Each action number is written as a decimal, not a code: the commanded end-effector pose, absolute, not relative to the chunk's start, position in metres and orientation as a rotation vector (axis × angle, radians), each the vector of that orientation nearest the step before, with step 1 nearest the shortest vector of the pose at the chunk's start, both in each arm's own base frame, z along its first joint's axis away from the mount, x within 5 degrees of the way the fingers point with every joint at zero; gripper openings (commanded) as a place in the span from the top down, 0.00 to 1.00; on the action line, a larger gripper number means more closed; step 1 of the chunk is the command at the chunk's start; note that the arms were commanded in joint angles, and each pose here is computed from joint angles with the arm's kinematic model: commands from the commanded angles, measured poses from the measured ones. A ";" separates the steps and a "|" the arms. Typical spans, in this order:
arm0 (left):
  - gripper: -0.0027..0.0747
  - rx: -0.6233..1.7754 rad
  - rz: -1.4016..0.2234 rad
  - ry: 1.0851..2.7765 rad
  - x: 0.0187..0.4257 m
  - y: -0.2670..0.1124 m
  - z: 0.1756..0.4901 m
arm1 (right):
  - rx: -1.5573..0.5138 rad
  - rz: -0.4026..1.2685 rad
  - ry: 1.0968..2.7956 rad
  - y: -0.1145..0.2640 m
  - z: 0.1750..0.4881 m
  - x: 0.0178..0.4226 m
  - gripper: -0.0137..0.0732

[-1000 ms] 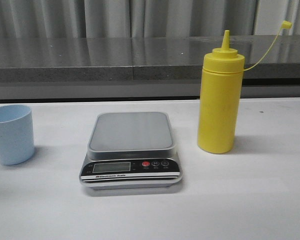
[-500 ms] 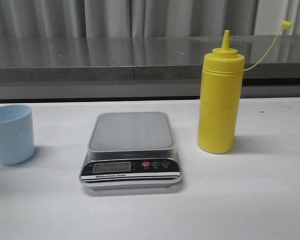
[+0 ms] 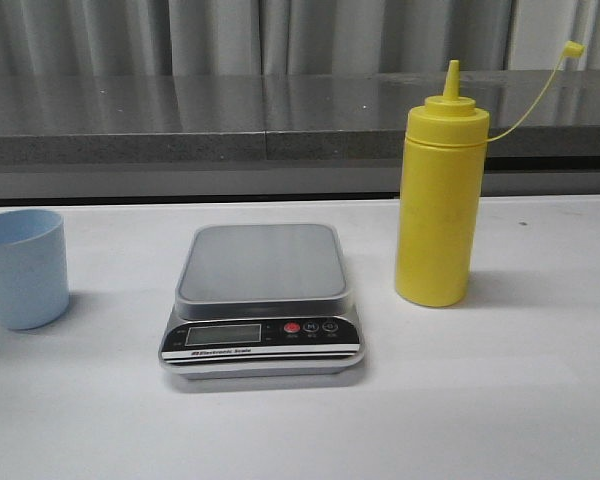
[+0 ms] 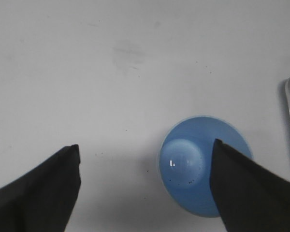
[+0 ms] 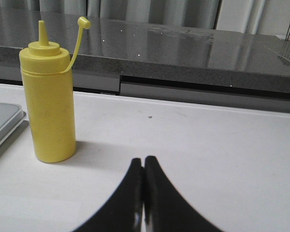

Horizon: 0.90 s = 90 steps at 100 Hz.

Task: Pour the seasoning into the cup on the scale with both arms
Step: 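Lower the left gripper onto the light blue cup and grasp it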

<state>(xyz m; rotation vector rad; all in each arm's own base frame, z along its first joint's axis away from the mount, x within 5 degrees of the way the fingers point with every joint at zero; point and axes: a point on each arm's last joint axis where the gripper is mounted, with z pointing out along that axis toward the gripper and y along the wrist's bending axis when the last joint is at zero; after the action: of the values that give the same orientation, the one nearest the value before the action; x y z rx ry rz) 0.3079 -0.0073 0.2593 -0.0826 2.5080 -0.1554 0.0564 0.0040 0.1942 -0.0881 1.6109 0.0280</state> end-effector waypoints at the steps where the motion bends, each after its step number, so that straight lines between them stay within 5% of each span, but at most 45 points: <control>1: 0.28 -0.097 -0.171 2.426 0.318 -0.009 0.270 | -0.090 0.015 1.496 0.004 0.209 0.054 0.92; 66: 0.28 -0.096 -0.203 2.561 0.337 -0.022 0.221 | -0.090 0.015 1.496 0.004 0.209 0.054 0.92; 90: 0.49 -0.037 -0.211 2.579 0.340 -0.036 0.212 | -0.090 0.015 1.496 0.004 0.209 0.054 0.92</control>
<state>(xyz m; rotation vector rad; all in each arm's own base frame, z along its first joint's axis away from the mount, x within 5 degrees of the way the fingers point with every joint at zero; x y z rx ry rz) 0.3330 -0.0319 0.1944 -0.0383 2.6736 -0.1988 0.0564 0.0040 0.1942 -0.0881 1.6109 0.0280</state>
